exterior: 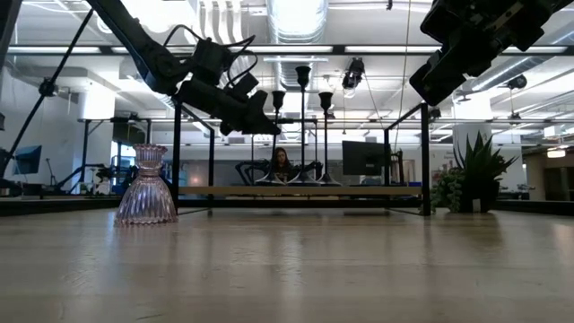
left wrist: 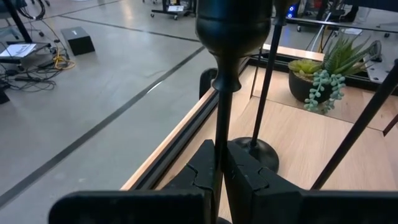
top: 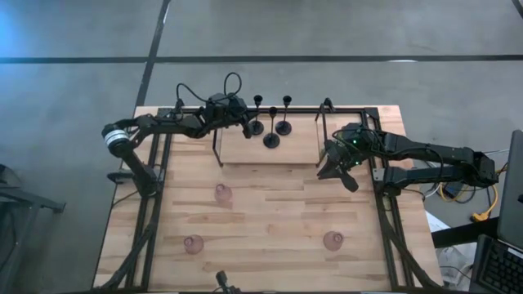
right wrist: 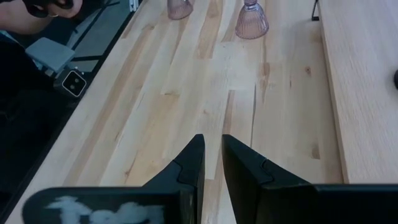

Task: Pick & Place candle stick holders
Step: Put the black candle holder on the shelf

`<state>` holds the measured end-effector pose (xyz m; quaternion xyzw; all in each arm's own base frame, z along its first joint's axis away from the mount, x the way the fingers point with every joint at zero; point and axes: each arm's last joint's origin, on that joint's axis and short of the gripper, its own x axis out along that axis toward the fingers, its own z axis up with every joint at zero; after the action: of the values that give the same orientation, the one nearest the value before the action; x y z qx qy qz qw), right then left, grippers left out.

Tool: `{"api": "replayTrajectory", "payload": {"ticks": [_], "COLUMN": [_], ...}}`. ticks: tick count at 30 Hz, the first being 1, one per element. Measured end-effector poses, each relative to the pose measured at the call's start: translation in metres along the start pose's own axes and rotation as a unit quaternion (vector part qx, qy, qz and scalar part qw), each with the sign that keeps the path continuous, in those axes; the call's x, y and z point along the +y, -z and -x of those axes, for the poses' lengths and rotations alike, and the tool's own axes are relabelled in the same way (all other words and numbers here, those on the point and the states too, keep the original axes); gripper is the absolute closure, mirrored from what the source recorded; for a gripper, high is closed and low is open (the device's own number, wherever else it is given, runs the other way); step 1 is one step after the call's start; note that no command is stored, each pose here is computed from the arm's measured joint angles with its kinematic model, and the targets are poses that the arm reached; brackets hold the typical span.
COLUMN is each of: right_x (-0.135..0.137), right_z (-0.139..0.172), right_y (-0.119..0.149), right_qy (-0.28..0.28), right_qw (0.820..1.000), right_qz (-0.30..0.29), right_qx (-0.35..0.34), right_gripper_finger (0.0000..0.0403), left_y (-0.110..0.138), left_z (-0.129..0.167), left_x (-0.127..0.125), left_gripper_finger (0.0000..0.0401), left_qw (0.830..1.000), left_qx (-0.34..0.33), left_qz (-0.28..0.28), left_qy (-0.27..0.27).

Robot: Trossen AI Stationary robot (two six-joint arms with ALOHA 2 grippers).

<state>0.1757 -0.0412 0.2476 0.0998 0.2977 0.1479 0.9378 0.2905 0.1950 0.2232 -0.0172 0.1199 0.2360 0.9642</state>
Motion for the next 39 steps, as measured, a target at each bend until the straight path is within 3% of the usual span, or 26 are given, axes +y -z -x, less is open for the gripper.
{"api": "replayTrajectory", "payload": {"ticks": [39], "right_x": [-0.0001], "right_z": [0.0000], "right_y": [-0.0001], "right_qy": [0.000], "right_qw": [1.000], "right_qz": [0.002], "right_qx": [0.000], "right_gripper_finger": [0.0353], "left_y": [0.0056], "left_z": [-0.0070], "left_x": [-0.0003], "left_gripper_finger": [0.0382], "left_qw": [0.999], "left_qx": [-0.015], "left_qz": [0.025], "left_qy": [0.016]}}
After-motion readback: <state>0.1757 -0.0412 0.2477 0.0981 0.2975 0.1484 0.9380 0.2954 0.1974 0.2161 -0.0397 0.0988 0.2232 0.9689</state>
